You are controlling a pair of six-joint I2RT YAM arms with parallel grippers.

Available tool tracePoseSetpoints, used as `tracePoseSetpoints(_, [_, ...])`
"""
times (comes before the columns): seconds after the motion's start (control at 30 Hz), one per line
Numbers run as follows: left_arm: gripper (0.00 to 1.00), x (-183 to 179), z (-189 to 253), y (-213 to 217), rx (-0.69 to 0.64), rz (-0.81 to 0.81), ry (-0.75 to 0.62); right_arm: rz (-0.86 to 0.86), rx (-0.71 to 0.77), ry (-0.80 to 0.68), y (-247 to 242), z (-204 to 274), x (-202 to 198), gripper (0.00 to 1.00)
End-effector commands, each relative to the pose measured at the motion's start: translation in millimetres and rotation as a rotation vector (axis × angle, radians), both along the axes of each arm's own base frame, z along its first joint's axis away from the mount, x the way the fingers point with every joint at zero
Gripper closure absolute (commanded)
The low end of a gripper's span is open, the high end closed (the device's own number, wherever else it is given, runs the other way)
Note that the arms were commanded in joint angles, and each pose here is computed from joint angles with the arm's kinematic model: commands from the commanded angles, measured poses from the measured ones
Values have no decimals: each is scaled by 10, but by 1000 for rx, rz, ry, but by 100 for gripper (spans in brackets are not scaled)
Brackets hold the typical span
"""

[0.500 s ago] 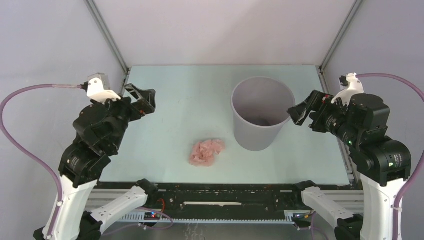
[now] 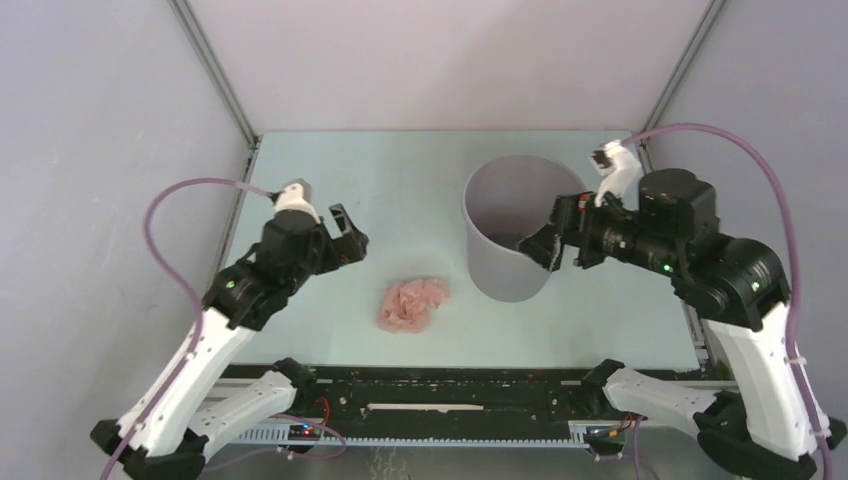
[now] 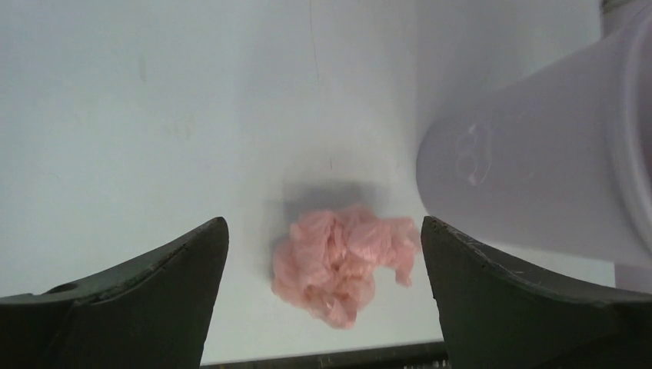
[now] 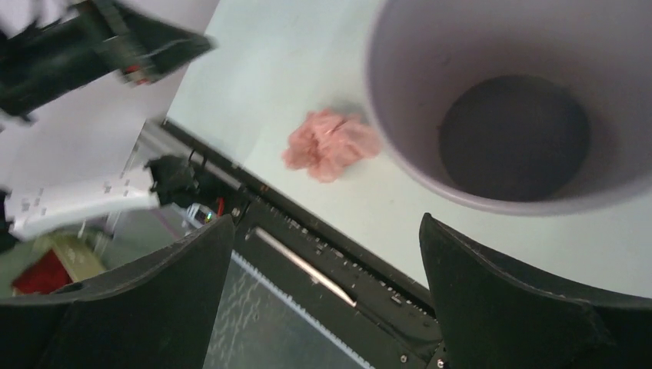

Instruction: Put the trash bags into the trash bin

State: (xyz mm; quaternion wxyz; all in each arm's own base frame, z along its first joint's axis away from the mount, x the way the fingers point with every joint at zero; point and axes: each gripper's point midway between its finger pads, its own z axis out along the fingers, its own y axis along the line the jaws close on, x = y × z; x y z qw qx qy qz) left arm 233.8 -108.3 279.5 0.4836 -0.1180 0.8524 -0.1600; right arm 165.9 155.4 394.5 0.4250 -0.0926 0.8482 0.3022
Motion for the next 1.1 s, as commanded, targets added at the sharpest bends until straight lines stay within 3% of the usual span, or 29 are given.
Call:
tracePoseSetpoints(0.0, [0, -74, -637, -432, -117, -107, 219, 140, -5, -58, 372, 139, -34, 0])
tracePoseSetpoints(0.33, [3, -361, -1806, -892, -296, -165, 568, 211, -286, 24, 939, -447, -105, 0])
tracePoseSetpoints(0.53, [7, -447, -2027, -998, -267, -194, 637, 85, -319, 41, 920, -559, -15, 0])
tracePoseSetpoints(0.63, [11, -476, -2106, -1026, -259, -198, 655, 156, -305, 12, 936, -527, -81, 0])
tracePoseSetpoints(0.73, [23, -486, -2169, -1045, -261, -200, 672, 200, -282, -8, 916, -481, -140, 0])
tracePoseSetpoints(0.83, [43, -462, -2150, -1070, -257, -214, 670, 222, -264, 2, 906, -488, -173, 0])
tracePoseSetpoints(0.97, [78, -410, -2036, -1100, -239, -240, 653, 223, -254, 24, 896, -518, -194, 0])
tracePoseSetpoints(1.07, [92, -343, -1867, -1077, -216, -243, 613, 220, -251, 24, 886, -518, -192, 0])
